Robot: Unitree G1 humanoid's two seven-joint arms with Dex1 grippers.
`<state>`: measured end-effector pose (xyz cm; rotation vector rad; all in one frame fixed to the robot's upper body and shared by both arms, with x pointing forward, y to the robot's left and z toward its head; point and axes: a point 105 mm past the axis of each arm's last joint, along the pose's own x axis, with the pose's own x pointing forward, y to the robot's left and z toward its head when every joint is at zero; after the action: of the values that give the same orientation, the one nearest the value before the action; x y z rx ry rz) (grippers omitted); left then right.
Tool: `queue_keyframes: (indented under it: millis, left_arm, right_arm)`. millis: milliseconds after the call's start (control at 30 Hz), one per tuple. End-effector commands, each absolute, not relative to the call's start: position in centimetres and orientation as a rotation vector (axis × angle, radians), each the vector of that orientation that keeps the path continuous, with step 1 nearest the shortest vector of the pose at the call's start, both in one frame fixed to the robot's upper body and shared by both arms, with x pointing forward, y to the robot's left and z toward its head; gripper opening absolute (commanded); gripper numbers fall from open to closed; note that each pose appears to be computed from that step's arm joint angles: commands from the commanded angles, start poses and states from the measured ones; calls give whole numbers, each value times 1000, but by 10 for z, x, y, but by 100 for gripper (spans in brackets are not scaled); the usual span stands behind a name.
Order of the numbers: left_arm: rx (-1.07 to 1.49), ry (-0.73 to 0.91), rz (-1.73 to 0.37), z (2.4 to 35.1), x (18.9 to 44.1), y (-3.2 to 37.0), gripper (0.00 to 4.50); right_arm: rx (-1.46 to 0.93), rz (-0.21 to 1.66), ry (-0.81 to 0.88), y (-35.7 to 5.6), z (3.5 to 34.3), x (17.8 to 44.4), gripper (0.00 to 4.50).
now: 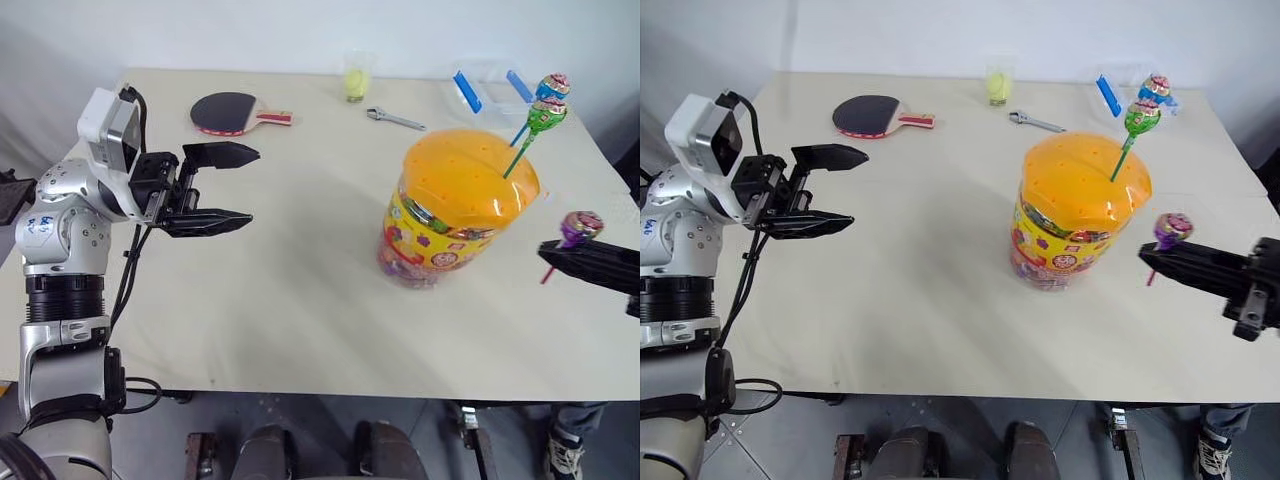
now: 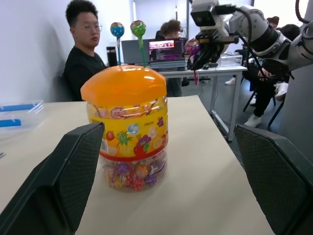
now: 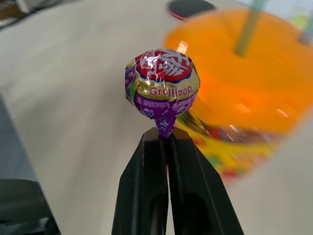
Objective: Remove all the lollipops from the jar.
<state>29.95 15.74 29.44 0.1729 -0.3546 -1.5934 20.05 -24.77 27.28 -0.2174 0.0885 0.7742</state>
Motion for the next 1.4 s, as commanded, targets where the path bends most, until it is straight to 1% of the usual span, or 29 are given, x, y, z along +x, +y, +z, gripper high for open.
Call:
queue_keyframes:
  millis: [33,100,167,267,333,433,600,633,667,700,800,833,967,1033,1067,1133,1167,1233,1267,1333,1400]
  left_arm:
    - [179,-398,-1607,305,296,156,450]
    - [171,-397,-1613,303,295,154,450]
    - [163,-403,-1614,303,294,152,450]
    - [159,-395,-1611,301,291,152,450]
    - [158,-390,-1608,300,289,153,450]
    - [159,-389,-1600,300,287,153,450]
    - [157,-386,-1585,299,285,155,450]
    - [158,-386,-1582,299,285,155,450]
    - [158,-386,-1580,298,284,155,450]
    - [159,-386,-1578,298,284,155,450]
    - [160,-386,-1573,298,282,155,450]
    - [160,-386,-1571,298,282,156,450]
    - [160,-382,-1565,298,281,157,450]
    - [160,-381,-1562,298,282,158,450]
    - [160,-381,-1562,298,282,158,450]
    - [159,-382,-1563,298,283,158,450]
    - [158,-383,-1564,298,283,158,450]
    - [157,-383,-1566,298,284,157,450]
    - [157,-383,-1567,298,285,157,450]
    - [157,-383,-1570,298,286,156,450]
    - [158,-390,-1579,299,287,154,450]
  right_arm:
    - [-188,639,73,-279,264,204,7]
    - [-153,481,100,-311,241,221,7]
    - [-139,283,142,-343,218,241,7]
    - [-156,126,164,-366,198,259,7]
    - [-157,21,223,-383,181,270,7]
    - [-129,-64,264,-397,168,280,7]
    - [-97,-134,332,-411,152,290,7]
    - [-91,-146,344,-414,150,291,51]
    - [-87,-148,347,-415,149,292,72]
    - [-87,-141,346,-414,150,293,103]
    - [-105,-107,329,-409,159,289,199]
    - [-111,-95,313,-408,166,287,232]
    - [-132,-14,220,-395,201,277,359]
    - [-159,96,150,-376,225,267,426]
    - [-168,134,126,-368,233,263,448]
    - [-179,260,11,-341,261,254,448]
    - [-181,299,-23,-332,269,250,448]
    - [-210,456,-74,-301,286,239,448]
    - [-227,505,-88,-291,291,235,448]
    - [-241,554,-99,-276,301,237,448]
    - [-278,657,-116,-250,313,240,448]
